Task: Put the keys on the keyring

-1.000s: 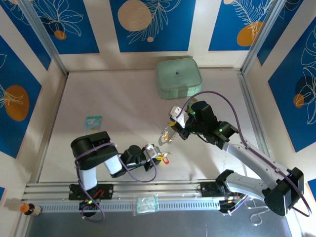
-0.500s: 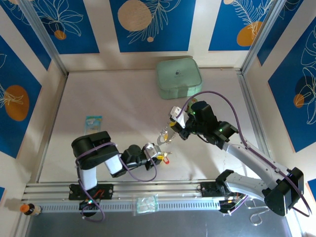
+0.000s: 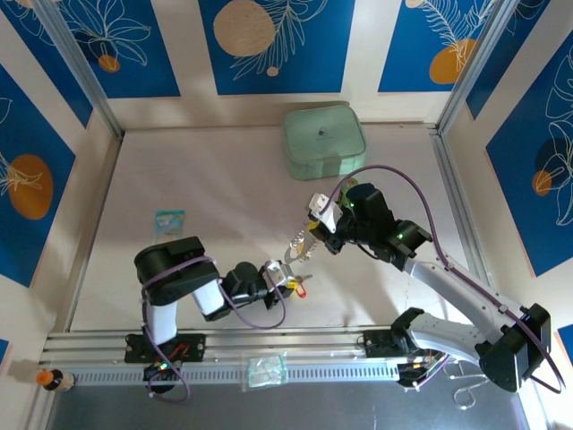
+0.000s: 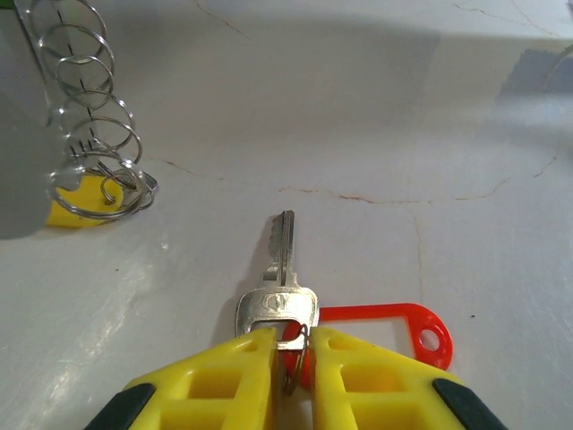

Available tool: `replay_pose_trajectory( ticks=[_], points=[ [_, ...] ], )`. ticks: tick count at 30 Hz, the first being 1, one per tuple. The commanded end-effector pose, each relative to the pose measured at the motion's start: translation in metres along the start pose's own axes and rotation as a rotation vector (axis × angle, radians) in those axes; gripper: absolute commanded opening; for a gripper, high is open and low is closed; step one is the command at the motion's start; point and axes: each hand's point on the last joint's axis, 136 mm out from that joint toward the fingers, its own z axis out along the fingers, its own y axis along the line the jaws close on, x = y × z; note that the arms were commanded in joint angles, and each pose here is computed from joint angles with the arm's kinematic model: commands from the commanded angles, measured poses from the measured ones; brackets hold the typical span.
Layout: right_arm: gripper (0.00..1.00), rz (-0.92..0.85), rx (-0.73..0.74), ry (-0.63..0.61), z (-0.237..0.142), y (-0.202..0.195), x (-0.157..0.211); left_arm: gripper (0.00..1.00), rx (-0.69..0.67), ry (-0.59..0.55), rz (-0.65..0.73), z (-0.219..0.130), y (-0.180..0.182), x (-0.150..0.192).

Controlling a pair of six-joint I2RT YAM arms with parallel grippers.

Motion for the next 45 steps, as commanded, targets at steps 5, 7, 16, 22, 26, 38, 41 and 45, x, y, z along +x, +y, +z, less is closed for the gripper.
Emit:
replay_pose_trajectory(
  ticks=[5, 7, 16, 22, 26, 38, 41, 45],
  points=[
    [0.0, -0.018, -0.007, -0.06, -0.011, 0.0, -0.021, 0.05, 0.013, 0.007, -0.015, -0.001, -0.001, 0.005],
    [0.0, -0.016, -0.006, -0.06, -0.011, 0.0, -0.021, 0.0, 0.008, -0.018, -0.006, -0.003, 0.0, -0.001],
    [0.0, -0.018, -0.002, -0.06, -0.014, -0.001, -0.023, 0.0, -0.021, -0.078, 0.037, -0.045, -0.005, -0.052],
    [0.0, -0.009, -0.005, -0.046, -0.007, -0.004, -0.023, 0.0, -0.102, 0.068, 0.129, -0.107, -0.003, -0.08],
    [0.0, -0.034, -0.004, -0.042, -0.005, -0.004, -0.026, 0.0, -0.152, 0.196, 0.222, -0.147, 0.001, -0.096],
    [0.0, -0.238, -0.119, -0.106, 0.005, 0.038, -0.039, 0.0, -0.126, 0.291, 0.35, -0.156, 0.006, -0.141],
    [0.0, -0.265, -0.188, -0.133, 0.01, 0.055, -0.043, 0.0, -0.067, 0.274, 0.31, -0.154, 0.001, -0.148],
    [0.0, -0.245, -0.249, -0.124, 0.027, 0.074, -0.039, 0.0, -0.044, 0.25, 0.256, -0.15, 0.004, -0.151]
  ],
)
